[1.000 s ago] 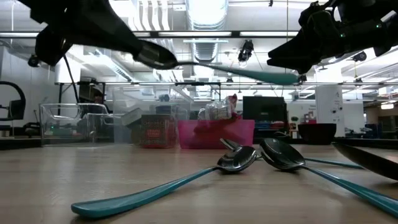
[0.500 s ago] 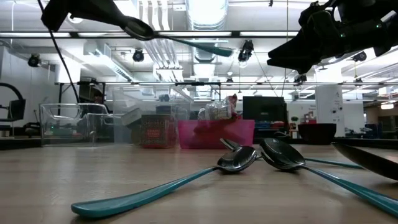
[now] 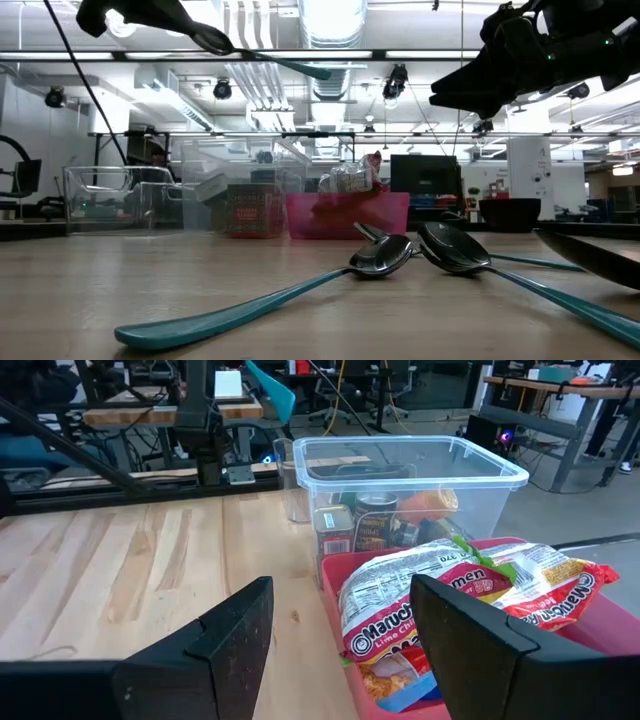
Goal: Pick & Place Food Item
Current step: Put the blue spoon into the left transparent bin
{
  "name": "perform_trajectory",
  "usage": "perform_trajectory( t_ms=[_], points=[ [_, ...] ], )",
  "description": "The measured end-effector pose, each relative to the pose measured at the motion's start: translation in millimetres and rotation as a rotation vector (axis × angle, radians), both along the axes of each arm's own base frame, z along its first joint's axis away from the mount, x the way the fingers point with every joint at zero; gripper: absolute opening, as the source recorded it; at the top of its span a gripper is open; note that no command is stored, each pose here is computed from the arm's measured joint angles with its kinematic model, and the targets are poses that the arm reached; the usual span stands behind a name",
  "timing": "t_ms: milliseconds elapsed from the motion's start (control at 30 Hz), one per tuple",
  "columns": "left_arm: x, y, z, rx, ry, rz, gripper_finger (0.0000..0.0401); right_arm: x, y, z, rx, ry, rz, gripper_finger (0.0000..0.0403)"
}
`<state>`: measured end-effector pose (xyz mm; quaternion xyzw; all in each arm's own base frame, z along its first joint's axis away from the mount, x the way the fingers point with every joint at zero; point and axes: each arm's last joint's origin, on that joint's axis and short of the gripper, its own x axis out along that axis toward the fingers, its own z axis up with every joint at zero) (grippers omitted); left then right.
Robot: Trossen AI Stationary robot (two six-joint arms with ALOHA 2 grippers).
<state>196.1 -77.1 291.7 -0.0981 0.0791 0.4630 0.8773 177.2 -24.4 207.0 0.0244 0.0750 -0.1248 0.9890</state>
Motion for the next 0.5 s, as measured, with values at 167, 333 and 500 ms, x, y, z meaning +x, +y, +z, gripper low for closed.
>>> perform_trajectory(
  t_ms=[167, 333, 500],
  points=[
    [3.8, -2.0, -3.2, -0.024, -0.032, 0.011, 0.0002, 0.1, 0.0, 0.1, -0.001, 0.0, 0.0, 0.0235],
    [6.5, -2.0, -5.9, -0.026, -0.034, 0.021, 0.0002, 0.0, 0.0, 0.0, -0.001, 0.0, 0.0, 0.0235],
    [5.2, 4.1, -5.4, 0.023, -0.023, 0.056, 0.0002, 0.0, 0.0, 0.1, -0.001, 0.0, 0.0, 0.0235]
  ],
)
